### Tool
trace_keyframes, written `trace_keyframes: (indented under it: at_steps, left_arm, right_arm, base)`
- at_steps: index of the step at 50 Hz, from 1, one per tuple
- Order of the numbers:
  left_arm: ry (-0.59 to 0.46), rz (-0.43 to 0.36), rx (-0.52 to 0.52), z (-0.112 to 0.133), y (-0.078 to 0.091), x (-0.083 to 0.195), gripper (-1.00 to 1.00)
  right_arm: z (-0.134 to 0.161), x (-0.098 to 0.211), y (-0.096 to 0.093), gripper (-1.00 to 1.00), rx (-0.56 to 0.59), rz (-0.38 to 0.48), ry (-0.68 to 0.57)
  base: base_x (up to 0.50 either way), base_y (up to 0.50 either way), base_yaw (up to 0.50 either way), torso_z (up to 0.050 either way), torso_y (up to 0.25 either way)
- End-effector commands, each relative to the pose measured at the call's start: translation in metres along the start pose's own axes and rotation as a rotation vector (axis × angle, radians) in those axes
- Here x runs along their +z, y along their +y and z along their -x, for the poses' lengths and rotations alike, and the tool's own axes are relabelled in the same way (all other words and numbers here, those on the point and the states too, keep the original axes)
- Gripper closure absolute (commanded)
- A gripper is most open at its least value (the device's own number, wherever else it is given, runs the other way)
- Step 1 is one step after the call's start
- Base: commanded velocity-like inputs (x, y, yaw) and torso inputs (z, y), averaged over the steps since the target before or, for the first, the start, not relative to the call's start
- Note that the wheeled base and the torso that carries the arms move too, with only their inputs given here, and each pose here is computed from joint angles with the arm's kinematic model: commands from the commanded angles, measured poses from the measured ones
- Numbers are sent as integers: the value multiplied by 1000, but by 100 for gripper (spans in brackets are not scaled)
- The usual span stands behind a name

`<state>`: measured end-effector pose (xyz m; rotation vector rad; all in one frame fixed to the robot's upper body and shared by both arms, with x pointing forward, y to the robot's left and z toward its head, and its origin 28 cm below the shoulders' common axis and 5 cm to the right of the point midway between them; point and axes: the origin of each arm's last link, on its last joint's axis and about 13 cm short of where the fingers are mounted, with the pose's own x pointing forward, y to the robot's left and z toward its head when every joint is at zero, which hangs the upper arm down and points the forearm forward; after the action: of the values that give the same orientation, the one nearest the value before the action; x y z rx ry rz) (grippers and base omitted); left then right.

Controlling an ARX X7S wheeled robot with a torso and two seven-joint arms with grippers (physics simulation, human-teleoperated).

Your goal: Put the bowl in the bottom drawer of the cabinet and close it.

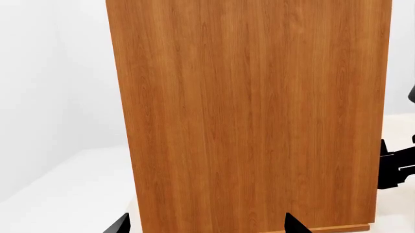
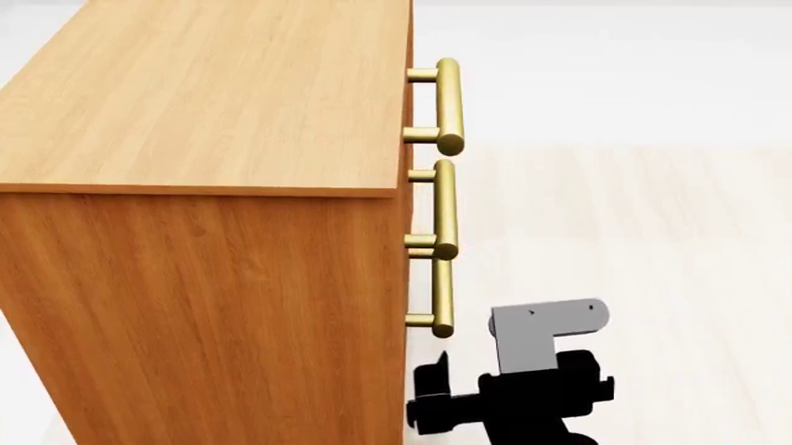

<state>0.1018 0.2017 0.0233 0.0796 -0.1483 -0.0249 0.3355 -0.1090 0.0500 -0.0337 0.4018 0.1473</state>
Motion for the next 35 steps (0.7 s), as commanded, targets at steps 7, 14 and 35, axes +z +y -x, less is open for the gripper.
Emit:
trace_keyframes:
  at_steps: [7, 14, 35]
  left_arm:
    - [-6, 3, 1, 1, 0, 1, -100]
    - [-7, 4, 6, 1, 1, 1, -100]
    - [-9, -3, 10, 1, 0, 7, -100]
  right_arm:
    - [14, -3, -15, -100, -78, -30, -29]
    - [21, -4, -25, -100, -117, -16, -47]
    - [59, 18, -53, -100, -238, -53, -126]
  base:
    - [0, 0, 0, 0, 0]
    - [0, 0, 0, 0, 0]
    - [0, 0, 0, 0, 0]
